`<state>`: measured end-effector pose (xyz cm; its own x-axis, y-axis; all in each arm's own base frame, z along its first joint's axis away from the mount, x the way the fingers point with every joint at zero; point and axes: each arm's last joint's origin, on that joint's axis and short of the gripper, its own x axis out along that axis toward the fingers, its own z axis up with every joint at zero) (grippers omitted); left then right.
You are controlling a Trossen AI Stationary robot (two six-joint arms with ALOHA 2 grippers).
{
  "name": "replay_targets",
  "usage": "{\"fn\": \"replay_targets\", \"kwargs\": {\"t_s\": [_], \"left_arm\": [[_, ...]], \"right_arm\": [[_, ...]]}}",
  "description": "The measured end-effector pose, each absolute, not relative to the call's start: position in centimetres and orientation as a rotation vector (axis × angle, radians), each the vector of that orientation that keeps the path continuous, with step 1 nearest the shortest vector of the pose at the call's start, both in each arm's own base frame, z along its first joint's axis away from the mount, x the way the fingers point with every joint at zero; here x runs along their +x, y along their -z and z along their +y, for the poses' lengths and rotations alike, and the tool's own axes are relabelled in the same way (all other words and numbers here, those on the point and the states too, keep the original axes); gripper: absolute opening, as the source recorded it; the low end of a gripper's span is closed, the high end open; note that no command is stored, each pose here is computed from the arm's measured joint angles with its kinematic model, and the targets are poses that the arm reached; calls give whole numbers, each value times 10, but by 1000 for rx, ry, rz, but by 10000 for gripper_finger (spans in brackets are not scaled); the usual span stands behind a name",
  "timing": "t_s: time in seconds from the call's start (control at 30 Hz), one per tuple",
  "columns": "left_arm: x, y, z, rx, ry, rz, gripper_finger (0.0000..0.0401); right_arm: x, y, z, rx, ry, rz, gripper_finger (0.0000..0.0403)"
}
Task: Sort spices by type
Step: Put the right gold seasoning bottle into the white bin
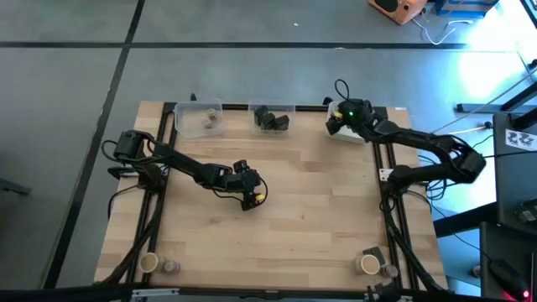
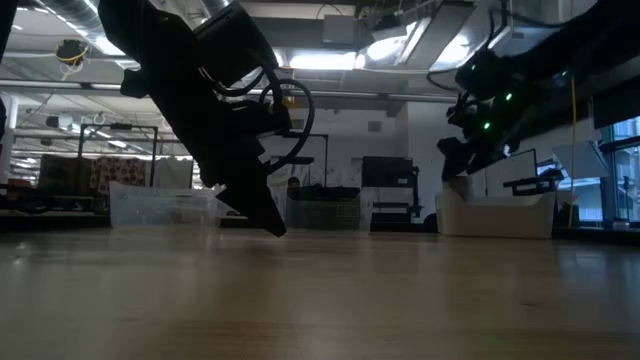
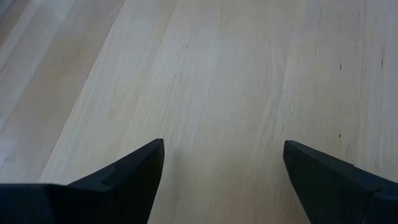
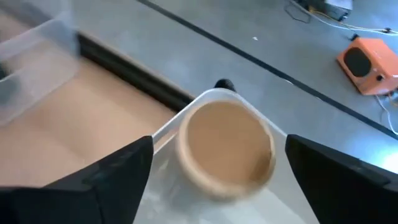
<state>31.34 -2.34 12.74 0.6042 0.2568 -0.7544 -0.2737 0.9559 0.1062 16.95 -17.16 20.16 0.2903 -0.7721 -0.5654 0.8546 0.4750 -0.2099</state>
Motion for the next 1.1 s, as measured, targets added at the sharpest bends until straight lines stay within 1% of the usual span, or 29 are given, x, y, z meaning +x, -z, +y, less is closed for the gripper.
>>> {"fn": "replay_targets", "kwargs": {"t_s": [0.1,0.3,0.53,0.73,0.87,1.0,1.1], "left_arm": [[313,-127,-23,-21,-307,869,312],[313,-127,-23,-21,-307,870,312],[313,-127,-23,-17,-305,870,312],[313,-127,-23,-47,-318,866,312],[313,-127,-23,-85,-335,859,312],[313,-127,-24,-100,-342,856,312],[313,-127,-24,-101,-343,855,312]], "right_arm": [[164,-216,-155,110,1042,671,357],[149,-236,-111,69,915,711,359],[135,-243,-67,59,645,759,360],[137,-243,-41,68,487,782,360],[141,-253,-28,67,448,786,360],[144,-264,-17,119,421,789,360],[145,-270,-9,172,400,829,360]]}}
